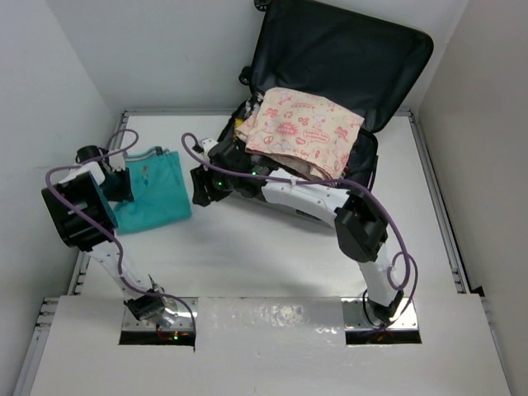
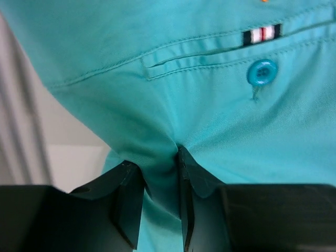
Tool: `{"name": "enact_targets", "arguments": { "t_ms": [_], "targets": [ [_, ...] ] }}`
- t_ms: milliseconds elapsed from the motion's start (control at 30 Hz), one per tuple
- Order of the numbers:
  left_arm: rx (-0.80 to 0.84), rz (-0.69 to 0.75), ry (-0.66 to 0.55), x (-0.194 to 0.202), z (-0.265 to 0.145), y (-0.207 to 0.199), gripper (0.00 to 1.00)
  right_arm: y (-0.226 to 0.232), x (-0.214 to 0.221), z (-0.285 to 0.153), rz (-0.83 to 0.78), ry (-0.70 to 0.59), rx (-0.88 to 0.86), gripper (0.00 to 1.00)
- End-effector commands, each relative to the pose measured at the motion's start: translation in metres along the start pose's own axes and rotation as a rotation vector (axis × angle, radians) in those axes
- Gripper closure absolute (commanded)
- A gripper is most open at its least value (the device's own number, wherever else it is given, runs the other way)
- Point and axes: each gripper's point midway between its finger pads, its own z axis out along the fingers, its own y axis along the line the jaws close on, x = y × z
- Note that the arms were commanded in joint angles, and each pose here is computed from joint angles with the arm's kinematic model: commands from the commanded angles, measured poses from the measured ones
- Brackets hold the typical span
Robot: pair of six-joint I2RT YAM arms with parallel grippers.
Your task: Pack the luggage
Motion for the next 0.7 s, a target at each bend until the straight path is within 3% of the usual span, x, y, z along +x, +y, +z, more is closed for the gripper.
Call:
{"name": "enact_targets", "arguments": {
  "t_ms": [0, 67, 167, 300, 433, 667],
  "targets": [
    [0.097, 0.109, 0.153, 0.067, -0.015, -0.030, 0.74, 0.014, 0.002, 0.030, 0.078, -0.034, -0.038, 0.46],
    [0.085, 0.160, 0.147, 0.078, -0.029, -0.035, 0.72, 0.014, 0.010, 0.040, 0.088, -0.032, -0.030, 0.44],
    [0.074, 0.220, 0.230, 0.117, -0.041, -0.038, 0.70, 0.007, 0.026, 0.059, 0.145, -0.010, -0.007, 0.40],
    [0.092, 0.188, 0.276, 0.148, -0.059, -0.052, 0.55, -0.006, 0.054, 0.076, 0.226, 0.044, 0.050, 0.38],
    [0.094, 0.113, 0.293, 0.147, -0.073, -0.055, 0.42, -0.005, 0.088, 0.088, 0.252, 0.092, 0.100, 0.34],
    [-0.008, 0.059, 0.236, 0.108, -0.094, -0.034, 0.24, -0.017, 0.136, 0.104, 0.330, 0.152, 0.179, 0.26]
  ]
}}
